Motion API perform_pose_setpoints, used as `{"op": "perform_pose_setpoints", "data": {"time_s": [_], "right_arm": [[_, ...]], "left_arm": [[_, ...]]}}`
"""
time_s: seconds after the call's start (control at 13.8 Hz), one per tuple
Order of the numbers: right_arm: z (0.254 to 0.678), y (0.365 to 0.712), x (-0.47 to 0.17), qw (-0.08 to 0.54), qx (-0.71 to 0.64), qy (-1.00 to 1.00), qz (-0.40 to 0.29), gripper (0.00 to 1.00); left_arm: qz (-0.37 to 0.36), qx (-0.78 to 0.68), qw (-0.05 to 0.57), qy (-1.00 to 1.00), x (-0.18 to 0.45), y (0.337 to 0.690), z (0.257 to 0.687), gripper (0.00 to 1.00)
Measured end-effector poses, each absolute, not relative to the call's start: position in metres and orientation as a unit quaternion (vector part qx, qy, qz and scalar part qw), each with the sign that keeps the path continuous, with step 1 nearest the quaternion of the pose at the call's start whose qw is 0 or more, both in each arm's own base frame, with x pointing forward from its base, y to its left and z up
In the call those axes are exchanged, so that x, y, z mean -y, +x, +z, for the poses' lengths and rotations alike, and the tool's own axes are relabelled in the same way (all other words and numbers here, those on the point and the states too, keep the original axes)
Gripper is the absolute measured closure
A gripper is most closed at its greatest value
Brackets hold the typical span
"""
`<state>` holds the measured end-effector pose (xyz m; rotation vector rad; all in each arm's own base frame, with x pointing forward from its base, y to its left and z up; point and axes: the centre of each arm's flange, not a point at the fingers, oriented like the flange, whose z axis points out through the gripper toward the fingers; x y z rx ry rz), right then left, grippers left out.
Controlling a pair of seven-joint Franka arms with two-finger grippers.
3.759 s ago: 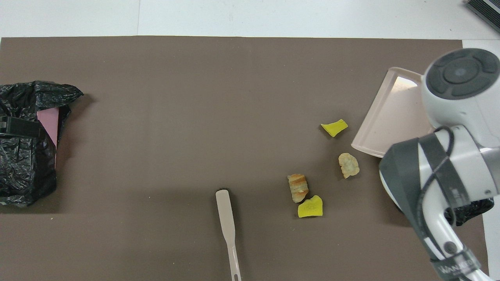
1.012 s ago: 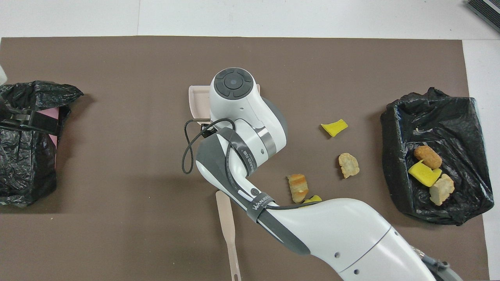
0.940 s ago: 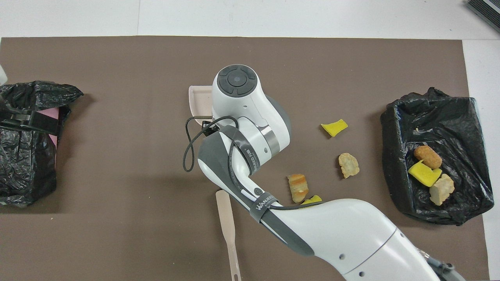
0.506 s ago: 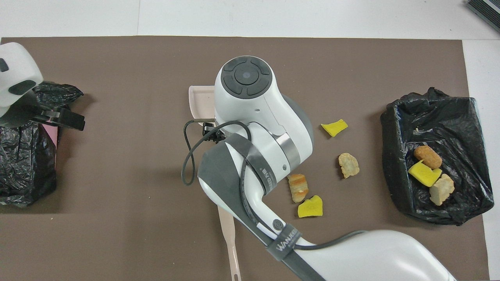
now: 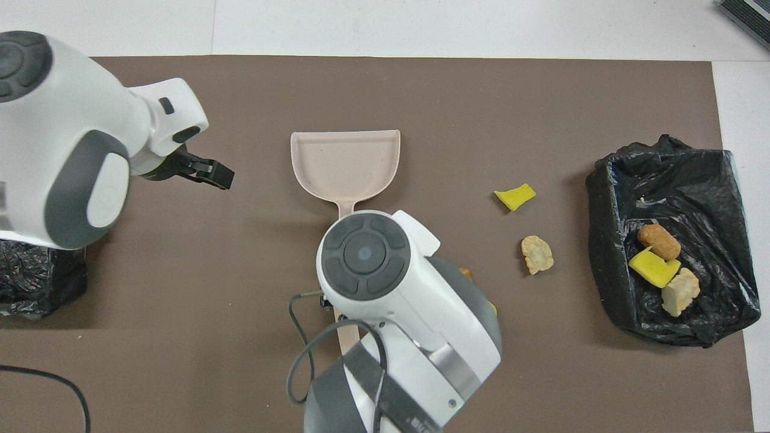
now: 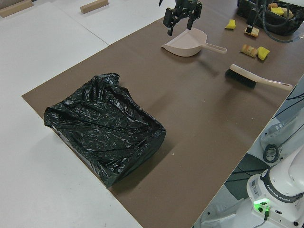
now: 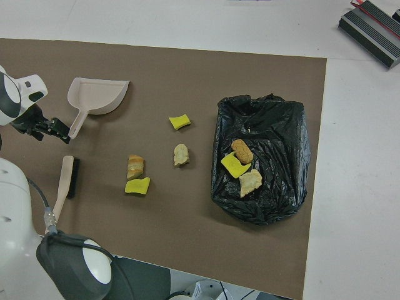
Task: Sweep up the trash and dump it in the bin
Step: 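Grasp the dustpan handle with the left gripper while the right gripper reaches the brush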
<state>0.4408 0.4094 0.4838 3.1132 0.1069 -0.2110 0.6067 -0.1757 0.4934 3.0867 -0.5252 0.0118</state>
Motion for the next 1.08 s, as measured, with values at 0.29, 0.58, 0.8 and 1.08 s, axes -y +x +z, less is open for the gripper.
{"op": "perform_pose_setpoints", "data": {"time_s": [0.29,0.58,0.8,1.08], "right_arm": [[0.439,0.364,-0.403,-0.003,-0.054,0.996,-0.067,0.0],[0.388,0.31,-0.409,0.007,-0.089,0.993,-0.071,0.0],[0.352,0.278,-0.424,0.002,-0.112,0.992,-0.064,0.0],[0.328,0.264,-0.431,-0.001,-0.121,0.991,-0.06,0.03]], "left_arm": [[0.001,0.152,0.006,0.988,0.255,0.601,0.444,0.0],[-0.005,0.116,0.01,0.993,0.316,0.583,0.411,0.0],[-0.024,0.096,0.033,0.995,0.334,0.579,0.38,0.0],[-0.037,0.062,0.04,0.997,0.361,0.566,0.36,0.05]]}}
